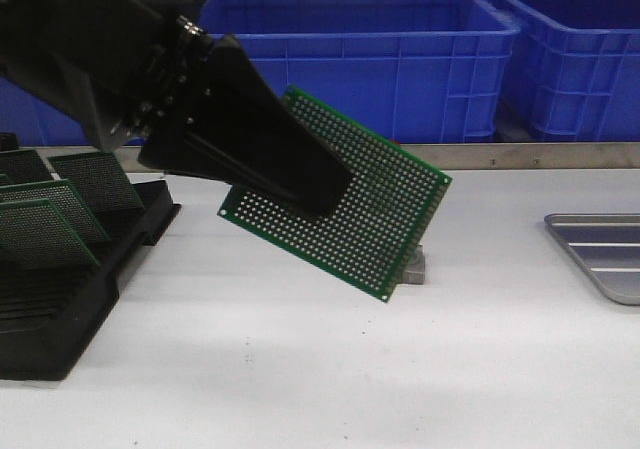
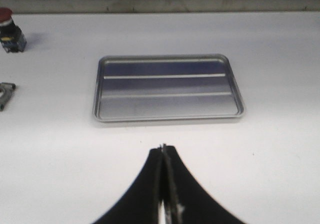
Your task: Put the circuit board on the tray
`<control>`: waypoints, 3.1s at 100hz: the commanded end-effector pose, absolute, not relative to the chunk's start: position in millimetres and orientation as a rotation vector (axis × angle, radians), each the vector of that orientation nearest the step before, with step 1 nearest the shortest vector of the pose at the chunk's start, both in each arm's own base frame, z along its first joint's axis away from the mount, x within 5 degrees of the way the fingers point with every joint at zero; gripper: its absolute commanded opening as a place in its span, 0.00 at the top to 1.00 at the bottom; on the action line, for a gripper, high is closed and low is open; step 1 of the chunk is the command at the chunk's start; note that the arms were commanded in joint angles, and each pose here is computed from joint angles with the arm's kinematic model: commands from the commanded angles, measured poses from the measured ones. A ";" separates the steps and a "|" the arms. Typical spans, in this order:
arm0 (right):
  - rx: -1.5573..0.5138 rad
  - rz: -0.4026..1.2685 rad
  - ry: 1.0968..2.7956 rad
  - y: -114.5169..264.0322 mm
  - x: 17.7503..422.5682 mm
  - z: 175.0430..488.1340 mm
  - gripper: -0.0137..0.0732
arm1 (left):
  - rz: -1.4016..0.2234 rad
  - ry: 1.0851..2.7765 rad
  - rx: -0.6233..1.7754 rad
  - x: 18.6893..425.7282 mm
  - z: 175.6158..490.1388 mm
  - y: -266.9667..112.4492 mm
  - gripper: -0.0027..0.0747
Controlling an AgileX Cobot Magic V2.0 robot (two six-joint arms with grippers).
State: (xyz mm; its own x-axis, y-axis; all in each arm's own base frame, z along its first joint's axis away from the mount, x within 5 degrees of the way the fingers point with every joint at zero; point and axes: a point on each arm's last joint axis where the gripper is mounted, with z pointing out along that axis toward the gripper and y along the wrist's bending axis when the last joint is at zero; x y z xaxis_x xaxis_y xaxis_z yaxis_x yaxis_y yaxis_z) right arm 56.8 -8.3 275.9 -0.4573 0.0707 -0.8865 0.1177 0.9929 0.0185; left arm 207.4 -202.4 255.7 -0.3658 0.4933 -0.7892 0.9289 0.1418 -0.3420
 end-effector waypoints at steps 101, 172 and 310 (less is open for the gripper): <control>-1.156 0.871 2.052 113.7 198.3 271.1 0.22 | -1.202 1.850 1.312 205.2 276.6 -207.1 0.99; -1.349 1.095 2.024 153.7 211.5 267.7 0.92 | -1.195 1.847 1.307 206.1 277.1 -207.3 0.77; 0.043 0.242 2.483 -18.2 291.3 237.2 0.92 | -1.102 1.871 1.248 214.2 275.4 -206.4 0.23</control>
